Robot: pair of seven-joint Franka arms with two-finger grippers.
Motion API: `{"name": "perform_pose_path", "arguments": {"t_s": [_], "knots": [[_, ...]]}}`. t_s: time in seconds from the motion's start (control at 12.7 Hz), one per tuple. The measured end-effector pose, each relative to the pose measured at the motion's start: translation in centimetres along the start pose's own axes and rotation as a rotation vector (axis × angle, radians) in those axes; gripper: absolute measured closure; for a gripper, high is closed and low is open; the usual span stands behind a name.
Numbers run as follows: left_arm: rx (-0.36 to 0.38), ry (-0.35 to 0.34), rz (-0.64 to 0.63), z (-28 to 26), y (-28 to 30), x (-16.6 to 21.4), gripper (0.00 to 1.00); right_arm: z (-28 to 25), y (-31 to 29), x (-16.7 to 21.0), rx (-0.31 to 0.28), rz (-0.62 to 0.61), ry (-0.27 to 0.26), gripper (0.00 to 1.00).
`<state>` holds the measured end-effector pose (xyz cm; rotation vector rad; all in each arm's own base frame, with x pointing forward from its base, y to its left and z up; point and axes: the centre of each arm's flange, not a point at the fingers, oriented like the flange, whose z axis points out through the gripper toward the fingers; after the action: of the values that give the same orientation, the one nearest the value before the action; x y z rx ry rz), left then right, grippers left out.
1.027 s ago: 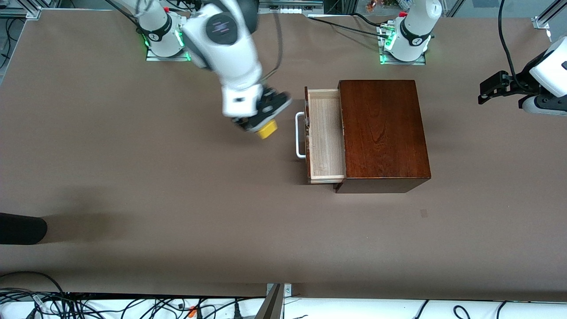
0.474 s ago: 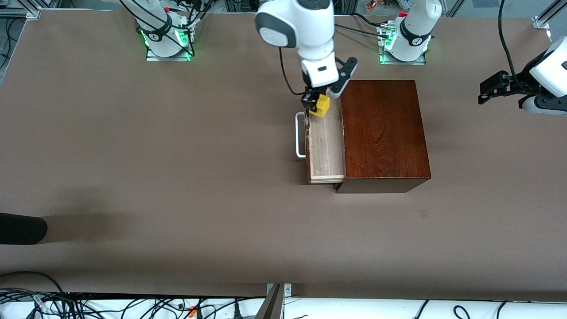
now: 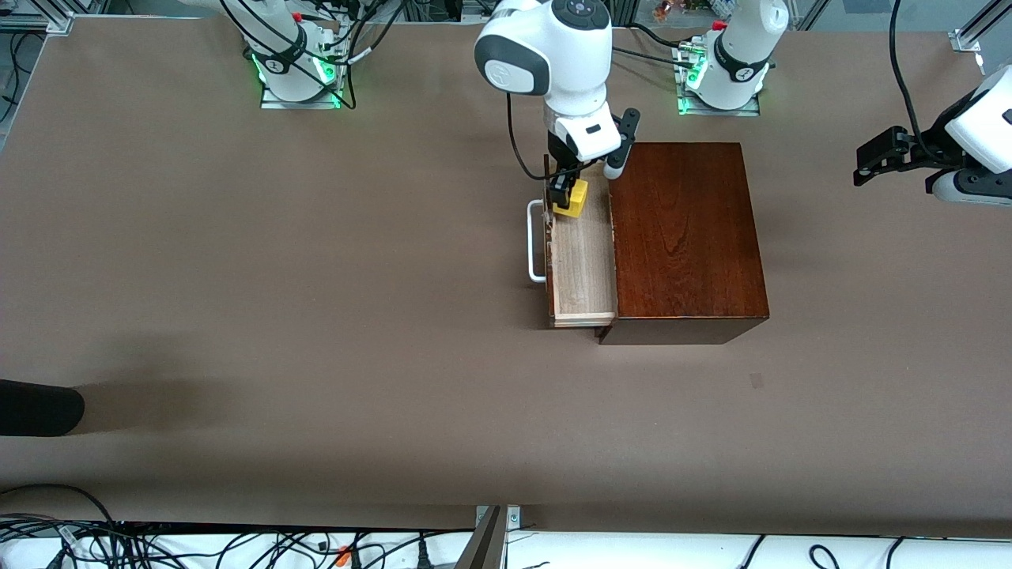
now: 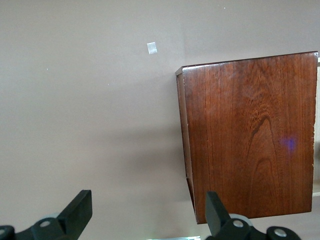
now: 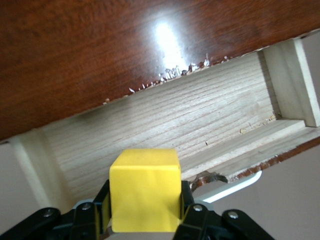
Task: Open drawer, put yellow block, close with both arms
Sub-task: 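Lower the cube into the drawer and open the right gripper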
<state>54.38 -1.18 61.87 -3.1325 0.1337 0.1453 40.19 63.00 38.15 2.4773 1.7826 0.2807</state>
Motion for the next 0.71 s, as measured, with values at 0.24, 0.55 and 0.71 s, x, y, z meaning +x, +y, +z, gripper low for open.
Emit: {"name": "perform_pose_path", "arguments": {"t_s": [0.24, 0.55, 0.71], "knots": [[0.000, 0.000, 0.000, 0.0, 0.0, 0.0, 0.00, 2.1, -0.9, 0.5, -0.021, -0.074, 0.015, 0.45], [0.000, 0.000, 0.000, 0.0, 0.0, 0.0, 0.00, 4.3, 0.0, 0.6, -0.039, -0.162, 0.025, 0.45], [0.000, 0.000, 0.000, 0.0, 0.0, 0.0, 0.00, 4.5, 0.7, 0.5, -0.049, -0.198, 0.025, 0.45]]}}
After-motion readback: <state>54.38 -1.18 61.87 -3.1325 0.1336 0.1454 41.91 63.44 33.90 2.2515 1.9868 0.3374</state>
